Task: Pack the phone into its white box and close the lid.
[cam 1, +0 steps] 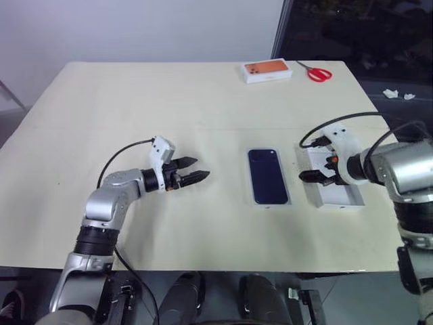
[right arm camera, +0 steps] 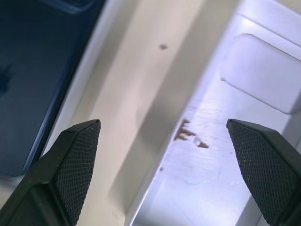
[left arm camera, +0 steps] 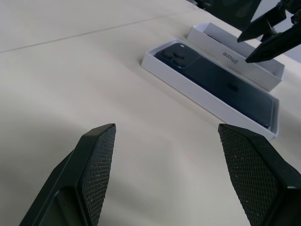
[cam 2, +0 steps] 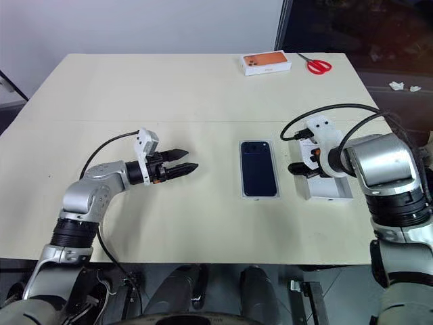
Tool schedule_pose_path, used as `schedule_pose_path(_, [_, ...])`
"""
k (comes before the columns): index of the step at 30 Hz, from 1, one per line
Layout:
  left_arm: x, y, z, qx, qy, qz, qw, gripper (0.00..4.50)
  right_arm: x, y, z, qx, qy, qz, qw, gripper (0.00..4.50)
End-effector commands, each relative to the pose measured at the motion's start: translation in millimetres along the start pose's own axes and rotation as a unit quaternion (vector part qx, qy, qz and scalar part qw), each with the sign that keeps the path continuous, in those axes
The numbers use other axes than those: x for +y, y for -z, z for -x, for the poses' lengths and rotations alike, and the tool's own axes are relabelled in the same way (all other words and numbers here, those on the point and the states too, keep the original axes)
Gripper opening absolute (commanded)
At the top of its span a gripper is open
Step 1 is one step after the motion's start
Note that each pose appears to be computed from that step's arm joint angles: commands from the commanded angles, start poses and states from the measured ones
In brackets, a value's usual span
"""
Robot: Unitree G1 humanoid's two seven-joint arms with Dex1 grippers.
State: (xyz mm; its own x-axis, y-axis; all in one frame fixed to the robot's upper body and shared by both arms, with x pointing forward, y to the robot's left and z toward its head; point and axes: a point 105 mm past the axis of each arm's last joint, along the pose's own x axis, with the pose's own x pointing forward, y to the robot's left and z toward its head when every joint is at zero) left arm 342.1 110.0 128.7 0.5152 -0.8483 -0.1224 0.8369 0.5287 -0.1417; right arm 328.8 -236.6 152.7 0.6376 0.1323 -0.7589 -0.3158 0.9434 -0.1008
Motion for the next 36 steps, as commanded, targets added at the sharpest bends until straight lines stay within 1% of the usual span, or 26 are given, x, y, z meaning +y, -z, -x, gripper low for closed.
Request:
schedule_pose_path(1, [-1, -15, 2, -0.035, -0.006, -0.014, 0.999, 3.65, -10, 4, 0, -0.010, 0.022, -0.036, 0.999, 4.50])
schedule_pose_path(5, [3, -16, 4, -0.047, -0.020, -0.002, 0.999, 3.65, -9, 11, -13, -0.005, 0.013, -0.086, 0.996, 4.50])
schedule_pose_path(13, [-1, -12, 3, -0.050, -0.028, -0.001, 0.998, 3.65, -5, 17, -19, 0.007, 0.019, -0.091, 0.996, 4.50])
schedule_pose_path(16, [-1, -12, 3, -0.051, -0.031, -0.001, 0.998, 3.69, -1, 20, -20, 0.009, 0.021, -0.087, 0.996, 3.67])
schedule_pose_path(18, [-1, -12, 3, -0.051, -0.032, -0.001, 0.998, 3.69, 0, 20, -20, 0.009, 0.023, -0.085, 0.996, 2.74])
schedule_pose_path(23, [1, -17, 4, -0.060, -0.037, 0.001, 0.998, 3.69, 0, 25, -23, 0.015, 0.045, -0.089, 0.995, 0.25])
schedule_pose_path(24, [1, -18, 4, -0.061, -0.037, 0.002, 0.997, 3.69, -1, 24, -23, 0.014, 0.049, -0.090, 0.995, 0.07])
schedule_pose_path(26, [3, -18, 5, -0.059, -0.040, 0.000, 0.997, 3.69, -3, 21, -23, 0.010, 0.059, -0.097, 0.993, 0.07])
schedule_pose_path(28, [5, -19, 6, -0.060, -0.043, 0.001, 0.997, 3.69, -2, 9, -21, -0.012, 0.053, -0.112, 0.992, 0.07])
schedule_pose_path(29, [6, -20, 7, -0.062, -0.044, 0.003, 0.997, 3.69, 0, 0, -19, -0.027, 0.046, -0.121, 0.991, 0.07])
schedule_pose_path(30, [7, -22, 8, -0.065, -0.045, 0.007, 0.997, 3.69, 4, -14, -15, -0.053, 0.031, -0.129, 0.990, 0.07])
schedule_pose_path(32, [9, -24, 10, -0.067, -0.048, 0.009, 0.997, 3.69, 4, -36, -6, -0.083, 0.032, -0.120, 0.989, 0.07])
schedule_pose_path(33, [10, -25, 12, -0.067, -0.049, 0.007, 0.997, 3.69, 6, -50, -1, -0.110, 0.022, -0.128, 0.985, 0.07])
schedule_pose_path(34, [12, -26, 14, -0.068, -0.052, 0.009, 0.996, 3.69, 27, -69, 3, -0.140, -0.043, -0.123, 0.982, 0.07])
schedule_pose_path(35, [13, -27, 16, -0.069, -0.053, 0.010, 0.996, 3.69, 43, -82, 8, -0.160, -0.093, -0.119, 0.975, 0.07])
schedule_pose_path(36, [15, -30, 19, -0.074, -0.054, 0.012, 0.996, 3.69, 68, -100, 15, -0.193, -0.191, -0.149, 0.951, 0.07])
